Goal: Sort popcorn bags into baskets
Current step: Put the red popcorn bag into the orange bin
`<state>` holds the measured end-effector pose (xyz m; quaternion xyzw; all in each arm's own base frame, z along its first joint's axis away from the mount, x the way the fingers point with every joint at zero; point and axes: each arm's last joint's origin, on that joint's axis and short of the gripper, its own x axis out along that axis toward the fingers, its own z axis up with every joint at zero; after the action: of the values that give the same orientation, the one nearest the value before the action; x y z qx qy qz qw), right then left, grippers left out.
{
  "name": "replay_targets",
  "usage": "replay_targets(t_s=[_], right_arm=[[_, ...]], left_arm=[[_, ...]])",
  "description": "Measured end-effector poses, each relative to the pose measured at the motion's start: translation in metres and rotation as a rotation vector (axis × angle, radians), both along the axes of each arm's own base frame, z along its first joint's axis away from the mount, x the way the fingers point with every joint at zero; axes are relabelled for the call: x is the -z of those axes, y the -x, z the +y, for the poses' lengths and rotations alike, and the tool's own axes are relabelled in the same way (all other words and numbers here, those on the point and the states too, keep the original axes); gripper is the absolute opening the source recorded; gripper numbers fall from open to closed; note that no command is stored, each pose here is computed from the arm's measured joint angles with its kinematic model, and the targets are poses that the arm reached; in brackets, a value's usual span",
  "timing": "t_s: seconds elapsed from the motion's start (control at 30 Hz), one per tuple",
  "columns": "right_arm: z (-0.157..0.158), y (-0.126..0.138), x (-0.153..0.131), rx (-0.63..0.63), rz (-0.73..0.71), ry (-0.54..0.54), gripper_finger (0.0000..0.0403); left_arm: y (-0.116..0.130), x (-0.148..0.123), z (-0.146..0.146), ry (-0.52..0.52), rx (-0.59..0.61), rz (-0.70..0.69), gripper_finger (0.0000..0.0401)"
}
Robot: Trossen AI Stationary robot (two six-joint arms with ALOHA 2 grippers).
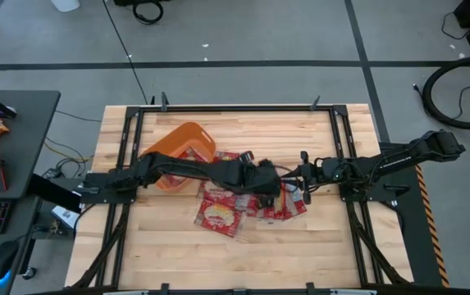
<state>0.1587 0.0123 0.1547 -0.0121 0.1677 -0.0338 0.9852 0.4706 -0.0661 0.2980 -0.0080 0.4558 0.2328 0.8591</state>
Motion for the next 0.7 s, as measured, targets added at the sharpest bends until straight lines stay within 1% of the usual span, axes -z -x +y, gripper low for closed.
replay_targets(t_s=[0.07,0.2,0.27,0.43,0.57,0.7], right_arm=[[0.0,0.0,0.0,0.0,0.001,0.0,0.0076],[0.0,0.0,0.001,-0.002,0.015,0.002,0.0076],[0.0,0.001,0.002,-0.002,0.019,0.003,0.0076],[0.0,0.0,0.001,-0.005,0.015,0.011,0.0076],[0.0,0.0,0.001,-0.002,0.015,0.002,0.0076],[0.0,0.001,0.001,0.0,0.016,-0.005,0.0076]], left_arm=[[0.007,-0.009,0.001,0.011,-0.009,-0.005,0.0009],[0.031,-0.017,0.008,0.066,-0.089,0.111,0.0009],[0.041,-0.024,0.009,0.068,-0.121,0.135,0.0009],[0.06,-0.046,0.008,0.085,-0.172,0.112,0.0009],[0.072,-0.048,0.004,0.099,-0.223,0.157,0.0009],[0.077,-0.054,-0.004,0.135,-0.222,0.133,0.0008]])
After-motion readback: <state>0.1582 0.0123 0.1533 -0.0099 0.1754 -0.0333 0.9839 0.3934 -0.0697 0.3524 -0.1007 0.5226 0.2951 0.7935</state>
